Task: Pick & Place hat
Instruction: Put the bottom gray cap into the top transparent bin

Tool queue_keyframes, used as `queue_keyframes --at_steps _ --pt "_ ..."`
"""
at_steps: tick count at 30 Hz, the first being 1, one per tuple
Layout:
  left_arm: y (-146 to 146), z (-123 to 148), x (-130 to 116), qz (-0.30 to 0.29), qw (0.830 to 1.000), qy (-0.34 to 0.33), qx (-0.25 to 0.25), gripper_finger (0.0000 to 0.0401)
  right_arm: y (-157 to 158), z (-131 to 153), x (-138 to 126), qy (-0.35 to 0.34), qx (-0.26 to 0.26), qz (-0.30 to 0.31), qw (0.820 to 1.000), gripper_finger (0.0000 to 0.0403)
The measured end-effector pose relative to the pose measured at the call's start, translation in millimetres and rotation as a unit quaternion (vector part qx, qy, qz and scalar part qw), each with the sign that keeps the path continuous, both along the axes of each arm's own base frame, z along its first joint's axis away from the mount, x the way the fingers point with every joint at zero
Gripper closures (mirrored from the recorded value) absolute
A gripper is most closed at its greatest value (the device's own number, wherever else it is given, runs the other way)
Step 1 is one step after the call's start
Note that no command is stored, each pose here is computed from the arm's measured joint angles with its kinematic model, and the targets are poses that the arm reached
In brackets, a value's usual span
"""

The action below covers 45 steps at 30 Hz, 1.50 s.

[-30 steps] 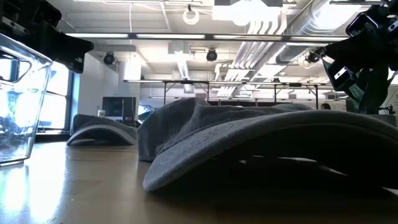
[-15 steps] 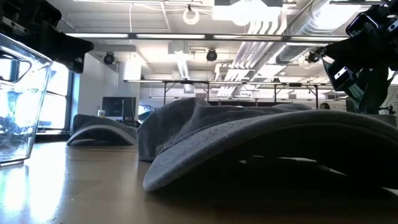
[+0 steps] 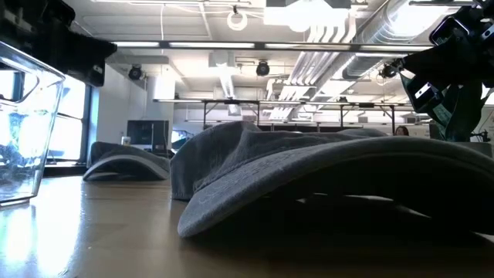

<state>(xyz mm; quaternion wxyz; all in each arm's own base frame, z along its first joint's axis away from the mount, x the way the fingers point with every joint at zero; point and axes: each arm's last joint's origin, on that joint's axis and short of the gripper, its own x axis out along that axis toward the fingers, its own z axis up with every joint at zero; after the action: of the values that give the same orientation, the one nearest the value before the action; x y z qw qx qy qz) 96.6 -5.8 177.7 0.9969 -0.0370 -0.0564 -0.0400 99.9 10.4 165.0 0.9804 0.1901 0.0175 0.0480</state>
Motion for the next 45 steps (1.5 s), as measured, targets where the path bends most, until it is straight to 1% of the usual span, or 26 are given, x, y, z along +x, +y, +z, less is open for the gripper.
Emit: queue_keyframes --at_steps 1,2,3,4,6,7,8,9,10,13,16,19,23,25,28,29,31,32,34,37,39,41,43,45 --pt "1 4 -1 0.004 0.999 -0.021 -0.032 0.0401 0 0 0 0.000 0.000 0.000 1.000 0.0391" --pt "2 9 -1 0.016 0.996 -0.044 -0.077 0.0401 0 0 0 0.000 0.000 0.000 1.000 0.0391" --pt "3 14 -2 0.030 0.988 -0.070 -0.131 0.0401 0 0 0 0.000 0.000 0.000 1.000 0.0391" --pt "5 19 -4 0.043 0.976 -0.097 -0.188 0.0401 0 0 0 0.000 0.000 0.000 1.000 0.0391" --pt "8 28 -7 0.057 0.944 -0.148 -0.289 0.0401 0 0 0 0.000 0.000 0.000 1.000 0.0391" --pt "9 32 -9 0.063 0.927 -0.170 -0.327 0.0401 0 0 0 0.000 0.000 0.000 1.000 0.0391" --pt "11 34 -11 0.076 0.913 -0.186 -0.355 0.0401 0 0 0 0.000 0.000 0.000 1.000 0.0391" --pt "12 36 -11 0.088 0.903 -0.190 -0.376 0.0401 0 0 0 0.000 0.000 0.000 1.000 0.0391" --pt "12 37 -10 0.094 0.896 -0.189 -0.390 0.0401 0 0 0 0.000 0.000 0.000 1.000 0.0391" --pt "11 42 -3 0.087 0.894 -0.165 -0.408 0.0401 0 0 0 0.000 0.000 0.000 1.000 0.0391" --pt "9 44 11 0.066 0.892 -0.110 -0.434 0.0401 0 0 0 0.000 0.000 0.000 1.000 0.0391" --pt "6 49 33 0.065 0.901 -0.040 -0.427 0.0401 0 0 0 0.000 0.000 0.000 1.000 0.0391" --pt "2 58 74 0.085 0.906 0.057 -0.410 0.0401 0 0 0 0.000 0.000 0.000 1.000 0.0391" --pt "0 64 100 0.083 0.913 0.109 -0.383 0.0401 0 0 0 0.000 0.000 0.000 1.000 0.0391" --pt "-5 64 138 0.070 0.922 0.199 -0.324 0.0401 0 0 0 0.000 0.000 0.000 1.000 0.0391" --pt "-6 64 152 0.060 0.922 0.221 -0.313 0.0401 0 0 0 0.000 0.000 0.000 1.000 0.0391" --pt "-10 63 178 0.036 0.917 0.252 -0.308 0.0401 0 0 0 0.000 0.000 0.000 1.000 0.0391" --pt "-11 60 191 0.027 0.912 0.270 -0.308 0.0401 0 0 0 0.000 0.000 0.000 1.000 0.0391" --pt "-14 54 214 -0.001 0.896 0.324 -0.304 0.0397 0 0 0 0.000 0.000 0.000 1.000 0.0391" --pt "-18 44 248 -0.047 0.875 0.400 -0.268 0.0374 0 0 0 0.000 0.000 0.000 1.000 0.0391" --pt "-21 35 263 -0.069 0.849 0.462 -0.247 0.0345 0 0 0 0.000 0.000 0.000 1.000 0.0391" --pt "-23 29 277 -0.091 0.826 0.504 -0.234 0.0309 0 0 0 0.000 0.000 0.000 1.000 0.0391" --pt "-25 22 294 -0.106 0.811 0.525 -0.234 0.0267 0 0 0 0.000 0.000 0.000 1.000 0.0391" --pt "-26 15 304 -0.118 0.797 0.541 -0.241 0.0222 0 0 0 0.000 0.000 0.000 1.000 0.0391"
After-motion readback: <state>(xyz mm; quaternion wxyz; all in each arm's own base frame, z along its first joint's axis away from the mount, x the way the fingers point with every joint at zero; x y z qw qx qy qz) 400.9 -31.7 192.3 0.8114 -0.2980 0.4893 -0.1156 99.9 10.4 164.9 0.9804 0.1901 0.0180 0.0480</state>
